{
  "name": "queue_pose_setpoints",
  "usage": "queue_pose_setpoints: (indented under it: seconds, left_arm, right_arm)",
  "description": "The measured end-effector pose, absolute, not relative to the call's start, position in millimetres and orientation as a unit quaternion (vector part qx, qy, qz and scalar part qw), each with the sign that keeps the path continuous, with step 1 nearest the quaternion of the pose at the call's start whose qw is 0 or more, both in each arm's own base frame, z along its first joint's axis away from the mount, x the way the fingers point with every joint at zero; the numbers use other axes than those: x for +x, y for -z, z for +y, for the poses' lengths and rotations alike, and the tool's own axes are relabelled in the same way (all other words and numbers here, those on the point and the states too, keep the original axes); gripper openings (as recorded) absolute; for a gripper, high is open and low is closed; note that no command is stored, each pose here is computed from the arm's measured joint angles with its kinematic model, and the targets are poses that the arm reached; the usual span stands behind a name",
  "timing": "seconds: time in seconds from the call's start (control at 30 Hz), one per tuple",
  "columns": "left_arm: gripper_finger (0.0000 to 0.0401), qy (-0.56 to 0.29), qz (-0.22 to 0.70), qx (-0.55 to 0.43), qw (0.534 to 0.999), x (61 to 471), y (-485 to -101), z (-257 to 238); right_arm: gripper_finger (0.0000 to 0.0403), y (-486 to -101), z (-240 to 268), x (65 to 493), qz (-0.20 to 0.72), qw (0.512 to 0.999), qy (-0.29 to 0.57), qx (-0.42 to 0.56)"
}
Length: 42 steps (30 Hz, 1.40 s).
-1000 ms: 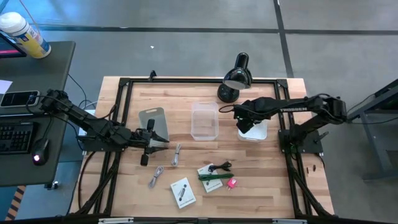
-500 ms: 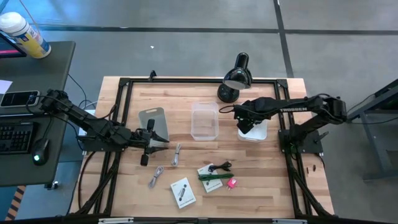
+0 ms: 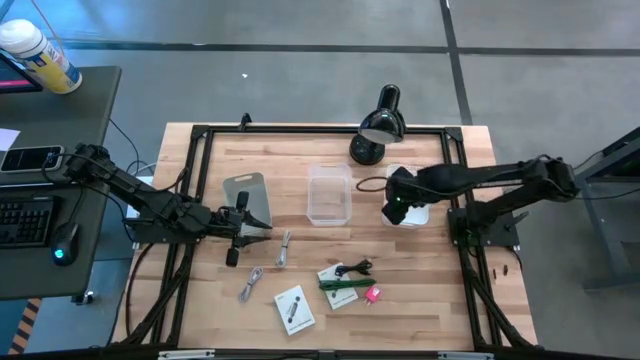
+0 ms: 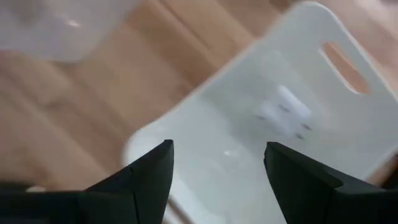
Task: Pick and place items into bin
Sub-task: Put the pink charger adapter into the white bin
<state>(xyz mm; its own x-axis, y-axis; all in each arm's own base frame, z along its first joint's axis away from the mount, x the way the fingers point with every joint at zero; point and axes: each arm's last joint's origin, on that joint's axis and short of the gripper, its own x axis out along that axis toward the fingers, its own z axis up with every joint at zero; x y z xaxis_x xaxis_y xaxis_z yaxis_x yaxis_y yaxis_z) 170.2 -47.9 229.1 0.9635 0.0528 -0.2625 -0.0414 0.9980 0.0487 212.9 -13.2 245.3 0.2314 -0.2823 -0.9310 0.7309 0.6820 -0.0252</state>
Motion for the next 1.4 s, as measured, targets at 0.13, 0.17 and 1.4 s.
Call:
queue_pose_setpoints:
  seconds: [0.13, 0.17, 1.4]
  left_arm:
    - [0.0113, -0.024, 0.133, 0.021, 0.991, 170.2, -229.1, -47.8]
    - [0.0113, -0.024, 0.133, 0.021, 0.991, 170.2, -229.1, -47.8]
    - [0.0113, -0.052, 0.158, 0.04, 0.985, 168.7, -223.8, -45.8]
  right_arm:
    - [0.0238, -251.8, 4.3, 214.1, 0.502, 0.786, 0.292, 0.213]
    - [0.0239, -253.0, 9.0, 214.4, 0.499, 0.792, 0.279, 0.213]
    - [0.0236, -241.4, 147.3, 250.9, 0.404, 0.893, -0.05, 0.192]
